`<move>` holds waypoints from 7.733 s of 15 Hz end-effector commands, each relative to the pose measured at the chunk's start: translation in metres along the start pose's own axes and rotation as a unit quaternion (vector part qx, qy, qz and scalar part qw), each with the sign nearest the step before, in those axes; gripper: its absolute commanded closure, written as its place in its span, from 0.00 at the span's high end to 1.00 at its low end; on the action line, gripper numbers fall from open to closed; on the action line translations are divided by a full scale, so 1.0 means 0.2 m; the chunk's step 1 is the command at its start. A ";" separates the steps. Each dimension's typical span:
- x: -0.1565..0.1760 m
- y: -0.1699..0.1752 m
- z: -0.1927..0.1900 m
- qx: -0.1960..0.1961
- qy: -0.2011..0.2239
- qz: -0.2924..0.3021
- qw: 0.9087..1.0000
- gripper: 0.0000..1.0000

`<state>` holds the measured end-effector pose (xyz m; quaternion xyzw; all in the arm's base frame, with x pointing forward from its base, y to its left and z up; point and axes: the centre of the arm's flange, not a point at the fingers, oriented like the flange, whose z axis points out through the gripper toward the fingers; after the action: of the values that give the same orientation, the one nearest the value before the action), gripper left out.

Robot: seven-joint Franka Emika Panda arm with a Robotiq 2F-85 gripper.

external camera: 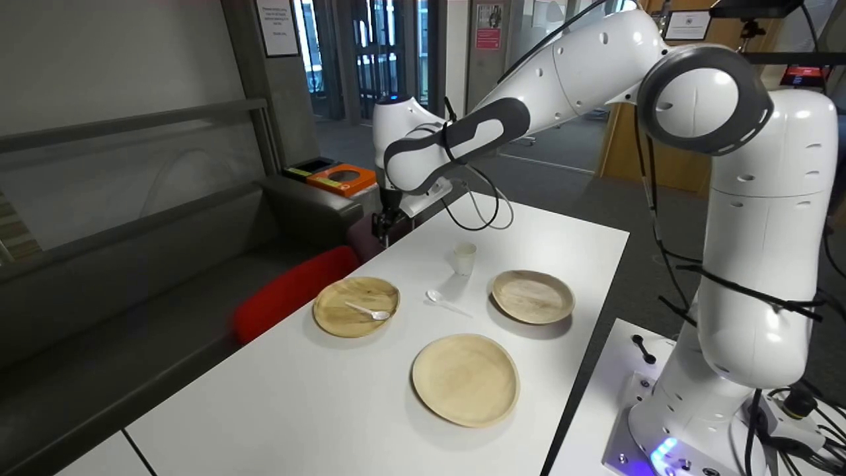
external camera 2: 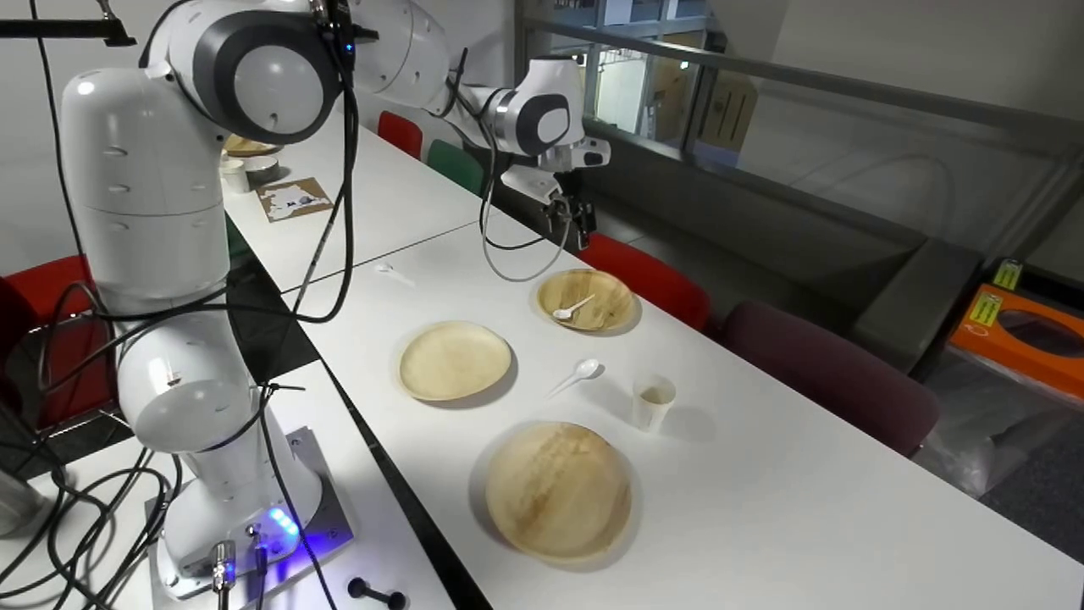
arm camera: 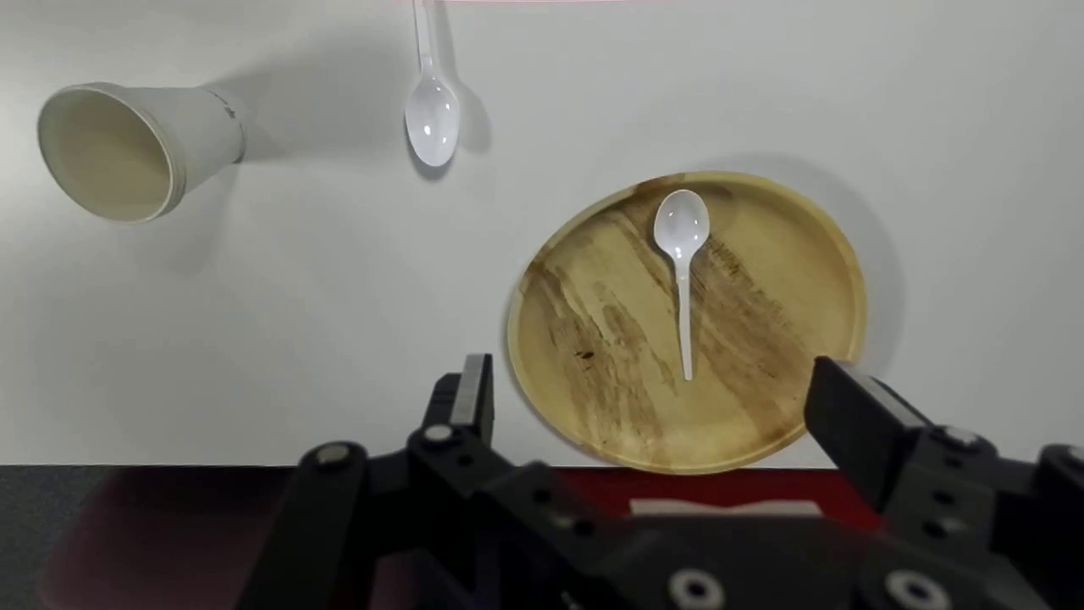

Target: Remove the spoon from the brown plate and put it on the table

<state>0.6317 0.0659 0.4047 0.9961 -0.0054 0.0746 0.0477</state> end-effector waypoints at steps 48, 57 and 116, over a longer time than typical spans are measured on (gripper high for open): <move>0.48 -0.25 1.06 0.007 -0.144 0.015 0.989 1.00; 0.54 -0.27 1.21 0.013 -0.135 0.010 0.991 1.00; 0.42 -0.04 1.03 -0.017 -0.133 -0.042 0.990 0.07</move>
<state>0.7788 0.0637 0.1817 0.9967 0.0021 -0.0598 0.0546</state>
